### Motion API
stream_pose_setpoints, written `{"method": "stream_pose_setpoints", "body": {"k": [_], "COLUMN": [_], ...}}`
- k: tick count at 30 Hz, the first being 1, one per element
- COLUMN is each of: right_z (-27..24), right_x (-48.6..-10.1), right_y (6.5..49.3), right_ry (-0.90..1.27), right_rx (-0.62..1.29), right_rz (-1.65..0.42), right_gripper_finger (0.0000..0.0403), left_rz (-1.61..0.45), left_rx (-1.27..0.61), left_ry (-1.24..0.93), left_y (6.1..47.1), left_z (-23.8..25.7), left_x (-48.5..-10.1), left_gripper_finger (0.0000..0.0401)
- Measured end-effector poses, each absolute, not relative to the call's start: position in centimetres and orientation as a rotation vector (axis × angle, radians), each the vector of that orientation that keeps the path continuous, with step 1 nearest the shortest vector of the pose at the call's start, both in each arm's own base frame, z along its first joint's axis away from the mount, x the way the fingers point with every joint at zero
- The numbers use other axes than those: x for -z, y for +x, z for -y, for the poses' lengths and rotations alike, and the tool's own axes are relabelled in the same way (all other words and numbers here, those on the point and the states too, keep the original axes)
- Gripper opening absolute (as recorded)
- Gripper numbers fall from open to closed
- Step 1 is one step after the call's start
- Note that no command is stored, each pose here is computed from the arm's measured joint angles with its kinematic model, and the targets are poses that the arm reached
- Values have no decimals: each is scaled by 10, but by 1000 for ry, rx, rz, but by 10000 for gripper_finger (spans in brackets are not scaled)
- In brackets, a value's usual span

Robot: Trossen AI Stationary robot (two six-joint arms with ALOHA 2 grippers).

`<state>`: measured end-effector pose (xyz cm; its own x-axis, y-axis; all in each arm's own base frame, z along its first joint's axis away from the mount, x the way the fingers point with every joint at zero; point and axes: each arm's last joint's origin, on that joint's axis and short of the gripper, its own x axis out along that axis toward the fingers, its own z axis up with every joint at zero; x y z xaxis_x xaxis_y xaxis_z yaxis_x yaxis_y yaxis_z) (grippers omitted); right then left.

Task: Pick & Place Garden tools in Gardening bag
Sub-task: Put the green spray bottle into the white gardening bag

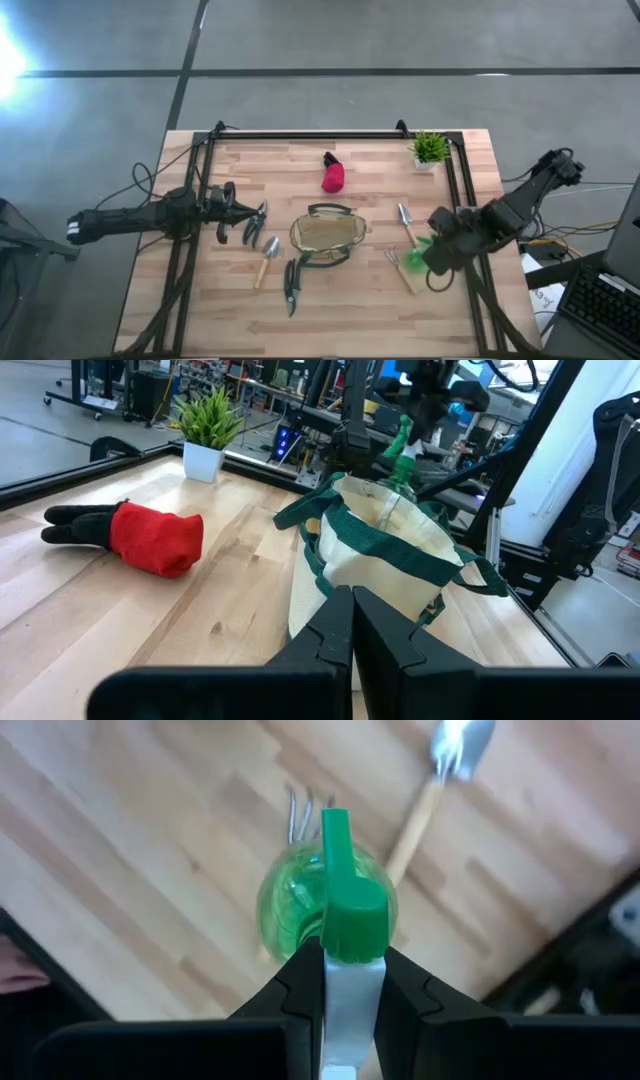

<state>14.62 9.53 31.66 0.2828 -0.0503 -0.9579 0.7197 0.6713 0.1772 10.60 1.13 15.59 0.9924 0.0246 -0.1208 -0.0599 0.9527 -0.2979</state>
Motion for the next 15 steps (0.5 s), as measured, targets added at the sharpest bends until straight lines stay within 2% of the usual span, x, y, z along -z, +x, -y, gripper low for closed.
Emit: {"method": "stream_pose_setpoints", "body": {"k": [10,15], "right_z": [-68,-59], "right_x": [-344,-365], "right_y": [184,191], "right_ry": [519,441], "right_rx": [345,303], "right_rz": [-899,-843], "right_gripper_finger": [45,44], "left_rz": [-116,-116], "left_rx": [-43,-43], "left_ry": [-306,-306], "left_y": [106,106], "left_z": [-11,-11], "left_x": [-156,-156], "left_gripper_finger": [10,10]}}
